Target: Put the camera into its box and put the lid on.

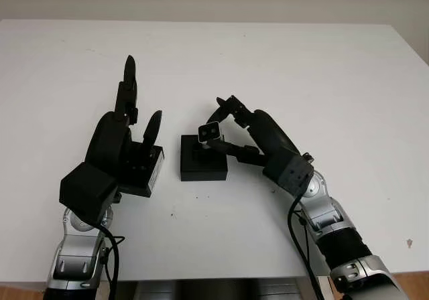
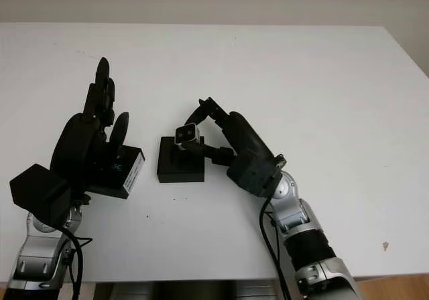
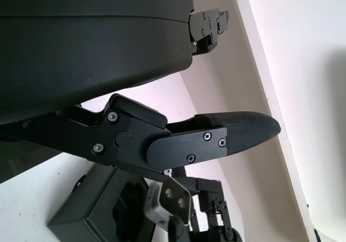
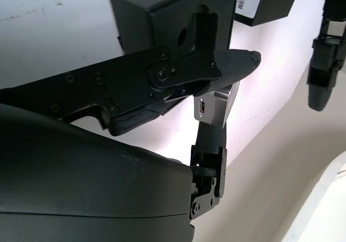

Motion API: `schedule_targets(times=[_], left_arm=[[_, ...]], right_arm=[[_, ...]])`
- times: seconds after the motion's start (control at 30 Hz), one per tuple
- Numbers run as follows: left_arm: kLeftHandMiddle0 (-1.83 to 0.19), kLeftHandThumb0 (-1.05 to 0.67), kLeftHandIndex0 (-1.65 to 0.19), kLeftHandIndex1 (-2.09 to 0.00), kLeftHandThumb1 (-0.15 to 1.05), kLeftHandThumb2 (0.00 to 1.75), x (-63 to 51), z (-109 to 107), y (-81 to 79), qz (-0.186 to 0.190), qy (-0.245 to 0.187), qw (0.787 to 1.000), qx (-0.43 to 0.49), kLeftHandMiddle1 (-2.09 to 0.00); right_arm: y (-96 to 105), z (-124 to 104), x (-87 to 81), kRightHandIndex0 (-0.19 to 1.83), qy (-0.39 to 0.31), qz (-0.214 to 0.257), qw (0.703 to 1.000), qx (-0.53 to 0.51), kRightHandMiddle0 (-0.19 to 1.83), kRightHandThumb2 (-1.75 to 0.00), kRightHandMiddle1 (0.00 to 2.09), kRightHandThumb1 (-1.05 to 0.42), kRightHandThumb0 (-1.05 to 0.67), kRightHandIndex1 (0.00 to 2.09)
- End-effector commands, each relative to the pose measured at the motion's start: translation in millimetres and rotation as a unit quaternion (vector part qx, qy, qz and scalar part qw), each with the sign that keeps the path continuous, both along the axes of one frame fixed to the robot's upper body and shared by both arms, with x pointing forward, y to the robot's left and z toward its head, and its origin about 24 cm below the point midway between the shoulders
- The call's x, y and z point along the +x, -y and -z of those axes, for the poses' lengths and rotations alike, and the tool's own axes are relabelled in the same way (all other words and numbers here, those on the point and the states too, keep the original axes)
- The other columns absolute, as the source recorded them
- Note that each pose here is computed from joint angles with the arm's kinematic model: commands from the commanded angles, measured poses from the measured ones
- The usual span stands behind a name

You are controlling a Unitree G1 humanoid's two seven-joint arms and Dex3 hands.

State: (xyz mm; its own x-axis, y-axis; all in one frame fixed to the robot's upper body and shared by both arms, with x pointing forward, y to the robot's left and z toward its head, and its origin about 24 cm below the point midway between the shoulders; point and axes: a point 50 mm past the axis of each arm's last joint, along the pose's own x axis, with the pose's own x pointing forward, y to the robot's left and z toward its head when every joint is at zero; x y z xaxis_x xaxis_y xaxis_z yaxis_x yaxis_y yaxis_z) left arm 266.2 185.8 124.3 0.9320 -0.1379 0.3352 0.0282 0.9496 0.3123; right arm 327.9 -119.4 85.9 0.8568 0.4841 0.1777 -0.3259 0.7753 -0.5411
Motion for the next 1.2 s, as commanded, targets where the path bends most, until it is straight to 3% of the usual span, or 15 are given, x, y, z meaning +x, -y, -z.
schedule_targets(times=[0.0, 0.67, 1.17], left_arm=[[0.19, -0.76, 0.19, 0.0, 1.05, 0.61, -1.3, -2, -2.0, 0.0, 0.007, 1.0, 0.002, 0.0], [0.19, -0.77, 0.19, 0.0, 1.05, 0.61, -1.8, -1, -2.4, -0.003, 0.004, 1.0, 0.001, 0.0], [0.19, -0.76, 0.19, 0.0, 1.05, 0.6, -3.6, 2, -4.5, -0.005, 0.005, 1.0, -0.003, 0.0]], right_arm=[[-3, -5, 2.3, 0.18, 0.01, -0.007, 1.0, 0.015, 0.26, -0.18, 1.59, -1.05, -0.47, 0.03], [-20, -7, -4.2, 0.16, 0.037, -0.024, 0.998, 0.035, 0.22, -0.19, 1.61, -1.05, -0.4, 0.04], [-19, 0, -6.9, 0.16, 0.049, -0.007, 0.999, 0.012, 0.22, -0.18, 1.62, -1.05, -0.39, 0.05]])
